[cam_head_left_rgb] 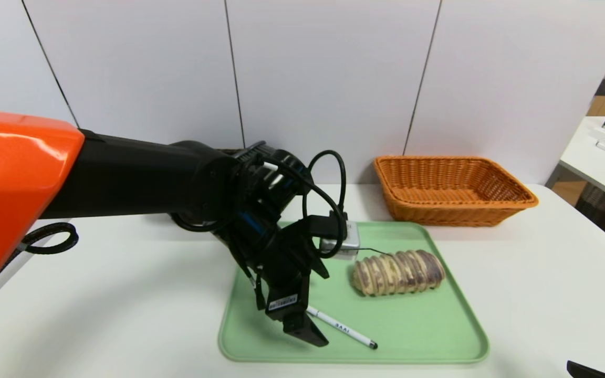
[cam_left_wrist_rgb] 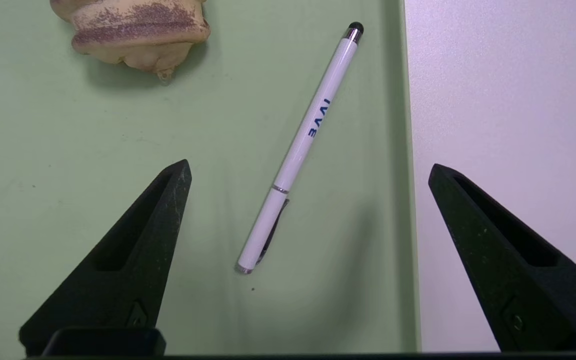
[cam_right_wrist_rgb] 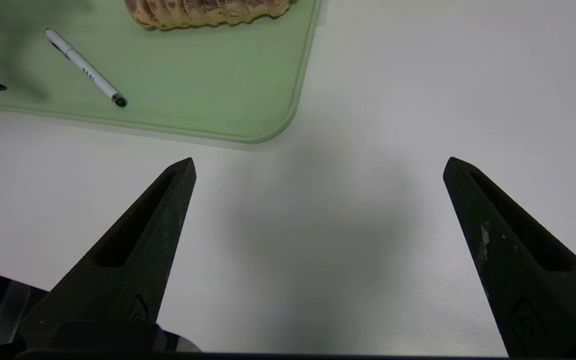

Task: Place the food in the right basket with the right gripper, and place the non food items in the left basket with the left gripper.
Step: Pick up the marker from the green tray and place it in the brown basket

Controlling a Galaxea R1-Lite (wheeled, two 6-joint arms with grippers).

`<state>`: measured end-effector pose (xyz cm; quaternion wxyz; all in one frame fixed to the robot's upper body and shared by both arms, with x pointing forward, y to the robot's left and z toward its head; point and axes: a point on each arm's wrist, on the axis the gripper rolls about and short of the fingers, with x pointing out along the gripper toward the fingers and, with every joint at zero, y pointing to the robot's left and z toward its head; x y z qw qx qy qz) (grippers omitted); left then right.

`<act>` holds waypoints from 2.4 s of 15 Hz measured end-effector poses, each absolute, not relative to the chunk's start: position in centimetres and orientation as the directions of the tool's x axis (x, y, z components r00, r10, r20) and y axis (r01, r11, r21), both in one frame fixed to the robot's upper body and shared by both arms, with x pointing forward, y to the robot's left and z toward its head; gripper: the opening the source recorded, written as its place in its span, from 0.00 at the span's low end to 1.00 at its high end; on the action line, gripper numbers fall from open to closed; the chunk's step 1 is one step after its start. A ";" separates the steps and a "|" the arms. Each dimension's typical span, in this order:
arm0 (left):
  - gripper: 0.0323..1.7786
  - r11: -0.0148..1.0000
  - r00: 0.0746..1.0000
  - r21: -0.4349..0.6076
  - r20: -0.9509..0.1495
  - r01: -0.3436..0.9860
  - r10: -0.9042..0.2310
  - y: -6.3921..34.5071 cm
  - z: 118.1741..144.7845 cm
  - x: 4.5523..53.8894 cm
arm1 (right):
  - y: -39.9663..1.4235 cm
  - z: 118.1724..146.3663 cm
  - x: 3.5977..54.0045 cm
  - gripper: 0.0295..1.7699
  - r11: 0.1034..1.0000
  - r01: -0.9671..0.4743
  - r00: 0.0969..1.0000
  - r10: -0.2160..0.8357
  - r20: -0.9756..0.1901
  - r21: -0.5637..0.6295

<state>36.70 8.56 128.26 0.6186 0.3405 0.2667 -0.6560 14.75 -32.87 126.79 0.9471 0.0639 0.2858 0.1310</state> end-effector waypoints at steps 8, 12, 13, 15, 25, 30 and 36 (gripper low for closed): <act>0.95 -0.183 0.055 0.176 -0.850 0.967 -0.524 7.9 127.4 39.2 | -32.9 126.7 14.8 0.97 0.954 -0.191 0.803 0.288 -0.522 0.232; 0.95 -0.183 0.043 0.158 -0.858 0.970 -0.512 7.6 126.5 39.5 | -32.9 126.7 14.8 0.97 0.954 -0.191 0.801 0.288 -0.525 0.232; 0.95 -0.184 0.041 0.155 -0.859 0.971 -0.511 7.6 126.4 39.6 | -32.9 126.7 14.8 0.97 0.954 -0.191 0.801 0.288 -0.525 0.232; 0.95 -0.185 0.039 0.154 -0.859 0.971 -0.510 7.5 126.3 39.6 | -32.9 126.7 14.8 0.97 0.954 -0.190 0.801 0.288 -0.525 0.233; 0.95 -0.186 0.037 0.149 -0.866 0.971 -0.498 7.3 125.7 39.7 | -32.9 126.8 14.8 0.97 0.953 -0.193 0.802 0.289 -0.522 0.232; 0.95 -0.192 0.050 0.173 -0.853 0.966 -0.519 6.5 126.4 39.6 | -32.9 126.7 14.8 0.97 0.953 -0.194 0.801 0.291 -0.523 0.233; 0.95 -0.203 0.035 0.165 -0.850 0.965 -0.525 5.0 126.3 39.2 | -32.9 126.7 14.7 0.97 0.954 -0.191 0.803 0.288 -0.522 0.233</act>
